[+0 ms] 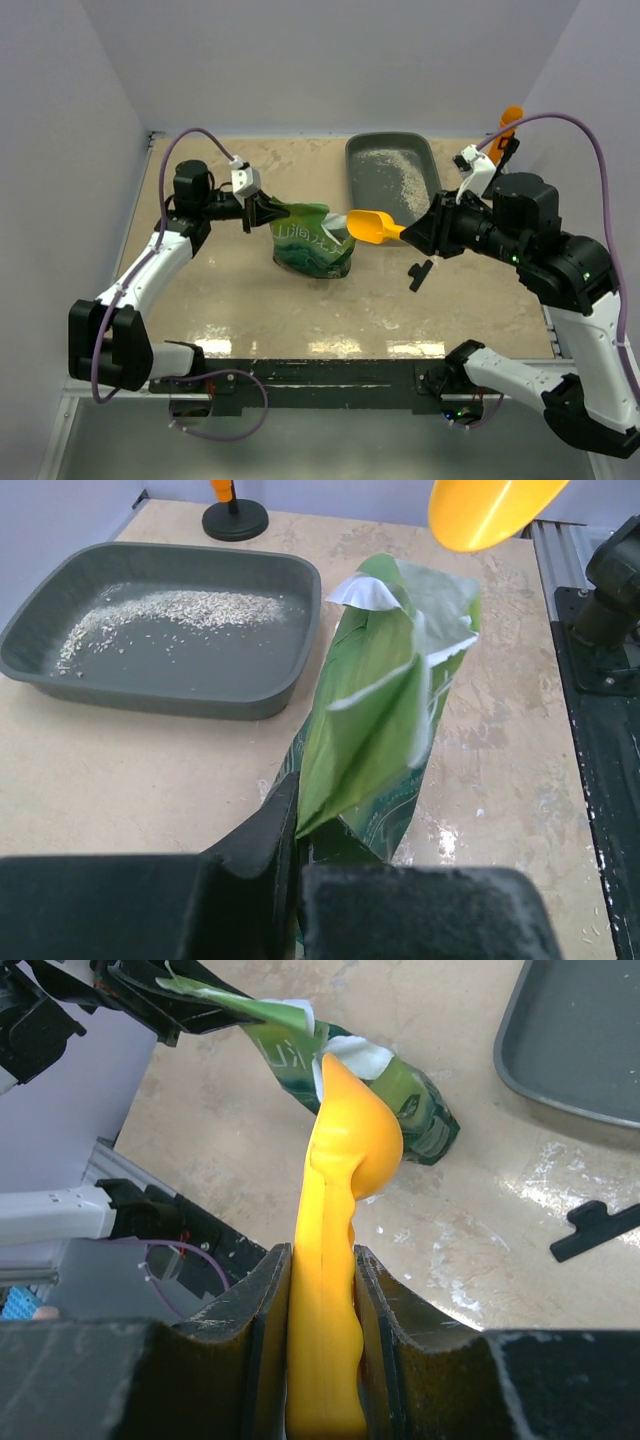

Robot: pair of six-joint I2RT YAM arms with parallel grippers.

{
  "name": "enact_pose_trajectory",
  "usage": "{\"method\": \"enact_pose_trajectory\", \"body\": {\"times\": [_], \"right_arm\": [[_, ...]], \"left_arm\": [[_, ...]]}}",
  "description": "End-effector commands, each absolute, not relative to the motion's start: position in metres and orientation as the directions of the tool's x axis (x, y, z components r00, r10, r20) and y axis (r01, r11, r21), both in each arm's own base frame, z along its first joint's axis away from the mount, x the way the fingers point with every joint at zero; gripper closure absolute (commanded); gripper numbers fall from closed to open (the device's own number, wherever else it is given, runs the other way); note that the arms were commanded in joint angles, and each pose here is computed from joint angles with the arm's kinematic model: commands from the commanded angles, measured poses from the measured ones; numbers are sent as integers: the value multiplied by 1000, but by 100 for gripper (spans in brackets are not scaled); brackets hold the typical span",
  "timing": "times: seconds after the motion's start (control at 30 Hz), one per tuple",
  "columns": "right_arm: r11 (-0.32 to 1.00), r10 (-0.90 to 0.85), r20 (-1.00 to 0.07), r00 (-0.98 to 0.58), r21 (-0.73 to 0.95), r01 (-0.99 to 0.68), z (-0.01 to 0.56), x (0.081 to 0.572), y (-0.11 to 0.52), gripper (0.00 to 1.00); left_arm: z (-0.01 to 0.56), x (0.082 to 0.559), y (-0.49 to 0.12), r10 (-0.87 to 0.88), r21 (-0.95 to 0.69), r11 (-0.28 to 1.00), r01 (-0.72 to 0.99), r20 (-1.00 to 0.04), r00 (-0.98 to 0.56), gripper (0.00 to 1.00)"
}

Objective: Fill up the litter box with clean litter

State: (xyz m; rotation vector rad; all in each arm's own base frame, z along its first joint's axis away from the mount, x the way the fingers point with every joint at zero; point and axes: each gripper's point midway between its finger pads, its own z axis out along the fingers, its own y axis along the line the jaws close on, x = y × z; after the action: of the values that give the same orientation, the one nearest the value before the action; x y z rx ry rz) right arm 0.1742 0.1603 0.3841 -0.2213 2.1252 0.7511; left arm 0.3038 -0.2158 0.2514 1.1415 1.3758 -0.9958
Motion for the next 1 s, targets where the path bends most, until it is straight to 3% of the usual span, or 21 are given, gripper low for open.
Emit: {"method": "enact_pose_trajectory", "body": {"times": [0.0, 0.43, 0.97], "right_arm": [[767, 82, -779, -621, 448, -460, 398, 171, 170, 100], [783, 42, -725, -687, 451, -428, 402, 190, 185, 100], [838, -57, -633, -772, 390, -381, 343, 212, 192, 100]], "left_arm": [[275, 287, -218, 84, 121, 156, 980, -991, 108, 100], [301, 238, -204, 82, 259, 315, 913, -966, 246, 100], [294, 205, -217, 69, 306, 230, 924, -952, 298, 100]]}}
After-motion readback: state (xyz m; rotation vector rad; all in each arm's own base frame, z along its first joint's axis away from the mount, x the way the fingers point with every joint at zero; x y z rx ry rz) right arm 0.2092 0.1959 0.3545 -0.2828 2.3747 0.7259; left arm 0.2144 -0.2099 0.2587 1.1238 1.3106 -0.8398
